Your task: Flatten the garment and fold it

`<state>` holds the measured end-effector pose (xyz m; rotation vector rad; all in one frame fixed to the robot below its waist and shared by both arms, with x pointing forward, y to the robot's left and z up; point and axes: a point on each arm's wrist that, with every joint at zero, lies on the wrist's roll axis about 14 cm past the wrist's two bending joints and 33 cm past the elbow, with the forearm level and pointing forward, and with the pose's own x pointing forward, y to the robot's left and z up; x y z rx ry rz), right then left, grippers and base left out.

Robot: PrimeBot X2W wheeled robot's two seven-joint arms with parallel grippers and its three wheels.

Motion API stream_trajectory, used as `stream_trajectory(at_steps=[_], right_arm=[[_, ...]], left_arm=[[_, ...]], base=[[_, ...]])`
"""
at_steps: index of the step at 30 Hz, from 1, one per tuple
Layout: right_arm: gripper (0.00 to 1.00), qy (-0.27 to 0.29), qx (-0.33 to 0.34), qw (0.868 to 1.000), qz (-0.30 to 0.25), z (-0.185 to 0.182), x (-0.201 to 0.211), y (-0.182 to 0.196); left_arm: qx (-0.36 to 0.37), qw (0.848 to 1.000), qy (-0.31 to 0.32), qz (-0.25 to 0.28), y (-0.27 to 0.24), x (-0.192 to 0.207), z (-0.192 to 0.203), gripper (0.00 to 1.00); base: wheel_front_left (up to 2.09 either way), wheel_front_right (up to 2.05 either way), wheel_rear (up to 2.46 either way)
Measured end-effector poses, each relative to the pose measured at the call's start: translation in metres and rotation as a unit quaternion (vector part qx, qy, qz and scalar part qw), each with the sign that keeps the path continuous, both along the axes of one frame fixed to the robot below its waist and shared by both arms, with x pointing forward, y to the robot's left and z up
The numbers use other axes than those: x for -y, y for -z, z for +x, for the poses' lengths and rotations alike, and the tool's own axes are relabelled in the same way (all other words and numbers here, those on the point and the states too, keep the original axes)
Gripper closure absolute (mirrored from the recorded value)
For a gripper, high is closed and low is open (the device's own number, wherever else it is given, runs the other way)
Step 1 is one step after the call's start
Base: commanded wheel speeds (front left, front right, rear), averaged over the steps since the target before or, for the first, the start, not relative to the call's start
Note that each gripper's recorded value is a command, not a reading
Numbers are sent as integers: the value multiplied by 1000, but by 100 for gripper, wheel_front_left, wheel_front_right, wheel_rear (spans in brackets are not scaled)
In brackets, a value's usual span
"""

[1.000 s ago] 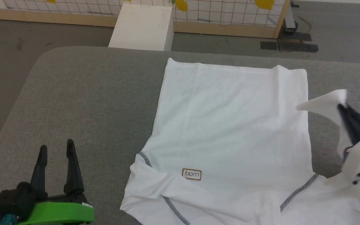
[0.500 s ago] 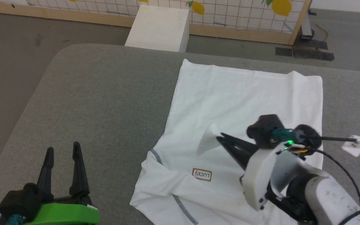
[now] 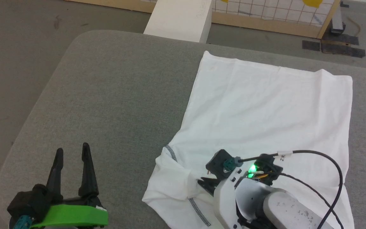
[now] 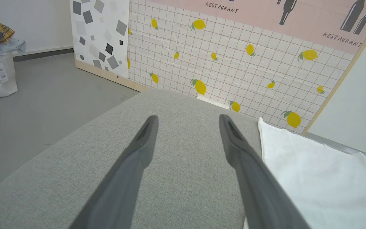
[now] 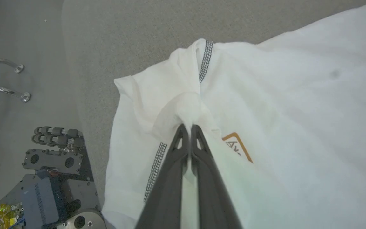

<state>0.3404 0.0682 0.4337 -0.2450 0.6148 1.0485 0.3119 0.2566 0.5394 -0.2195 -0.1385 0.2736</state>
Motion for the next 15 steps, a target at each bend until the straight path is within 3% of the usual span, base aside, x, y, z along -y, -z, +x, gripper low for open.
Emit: stream_trajectory(at_steps=[8, 9, 10, 11, 12, 15], right_arm=[[100, -12, -26, 999, -24, -3, -5, 36], [95, -12, -30, 999, -28, -4, -6, 40], [64, -13, -33, 999, -32, -5, -6, 43], [45, -12, -33, 999, -32, -4, -7, 45], [0, -10, -33, 999, -31, -4, -7, 45], [0, -8, -27, 999, -19, -2, -14, 38]], left_arm=[[-8, 1000, -12, -6, 6, -6, 0, 0], [-9, 1000, -12, -7, 7, -6, 0, 0], [-11, 1000, -13, -7, 8, -6, 0, 0], [-11, 1000, -12, -8, 9, -6, 0, 0], [-10, 1000, -11, -8, 9, -5, 1, 0], [-9, 1000, -7, -10, 8, -3, 3, 0]], base=[[0, 0, 0], [0, 0, 0], [0, 0, 0], [0, 0, 0], [0, 0, 0], [0, 0, 0]])
